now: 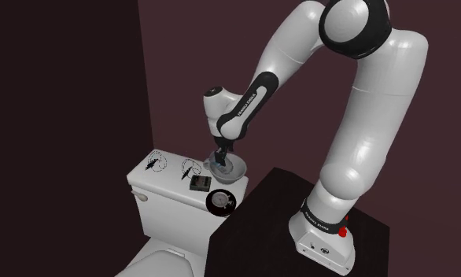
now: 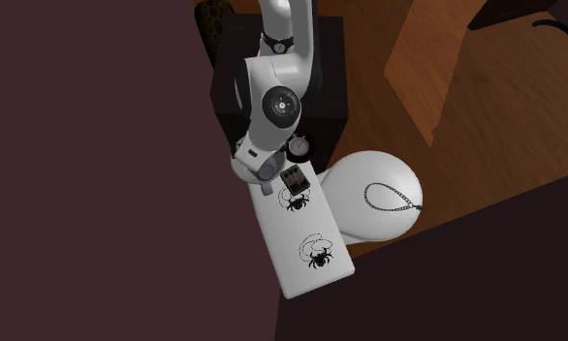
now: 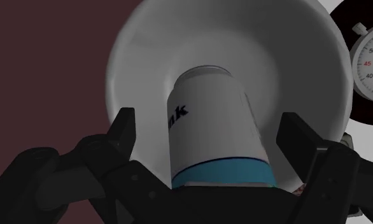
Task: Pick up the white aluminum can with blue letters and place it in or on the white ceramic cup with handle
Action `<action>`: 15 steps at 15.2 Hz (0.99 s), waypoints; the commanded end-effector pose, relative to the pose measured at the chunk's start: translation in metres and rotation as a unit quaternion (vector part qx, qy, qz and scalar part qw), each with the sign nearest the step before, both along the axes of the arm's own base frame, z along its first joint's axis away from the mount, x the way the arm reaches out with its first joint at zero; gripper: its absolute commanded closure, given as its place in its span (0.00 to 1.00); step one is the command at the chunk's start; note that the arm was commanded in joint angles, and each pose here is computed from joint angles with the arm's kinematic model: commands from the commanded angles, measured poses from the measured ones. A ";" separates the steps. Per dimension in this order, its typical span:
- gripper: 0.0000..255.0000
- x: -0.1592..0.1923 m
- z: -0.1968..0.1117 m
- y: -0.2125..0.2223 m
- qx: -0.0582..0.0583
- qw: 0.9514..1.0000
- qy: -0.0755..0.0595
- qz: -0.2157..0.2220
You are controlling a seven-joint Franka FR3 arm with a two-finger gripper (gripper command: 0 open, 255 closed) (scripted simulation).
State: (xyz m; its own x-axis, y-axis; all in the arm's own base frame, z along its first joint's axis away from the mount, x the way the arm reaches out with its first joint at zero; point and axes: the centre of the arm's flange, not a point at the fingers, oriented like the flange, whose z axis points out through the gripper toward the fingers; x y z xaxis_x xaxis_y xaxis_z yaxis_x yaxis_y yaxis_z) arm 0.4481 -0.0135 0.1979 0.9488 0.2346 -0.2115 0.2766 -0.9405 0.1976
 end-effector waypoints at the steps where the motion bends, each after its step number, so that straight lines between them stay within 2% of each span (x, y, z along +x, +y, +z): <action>1: 0.00 0.000 -0.001 0.000 0.000 1.000 0.000 0.000; 5: 0.00 0.000 -0.001 0.000 0.000 1.000 0.000 0.000; 6: 1.00 0.000 -0.001 0.000 0.000 1.000 0.000 0.000; 15: 1.00 0.000 -0.001 0.000 0.000 1.000 0.000 0.000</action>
State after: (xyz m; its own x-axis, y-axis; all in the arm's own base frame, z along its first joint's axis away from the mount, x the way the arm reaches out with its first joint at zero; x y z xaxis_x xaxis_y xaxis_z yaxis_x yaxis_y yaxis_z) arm 0.4483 -0.0132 0.1983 0.9490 0.2346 -0.2106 0.2766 -0.9401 0.1990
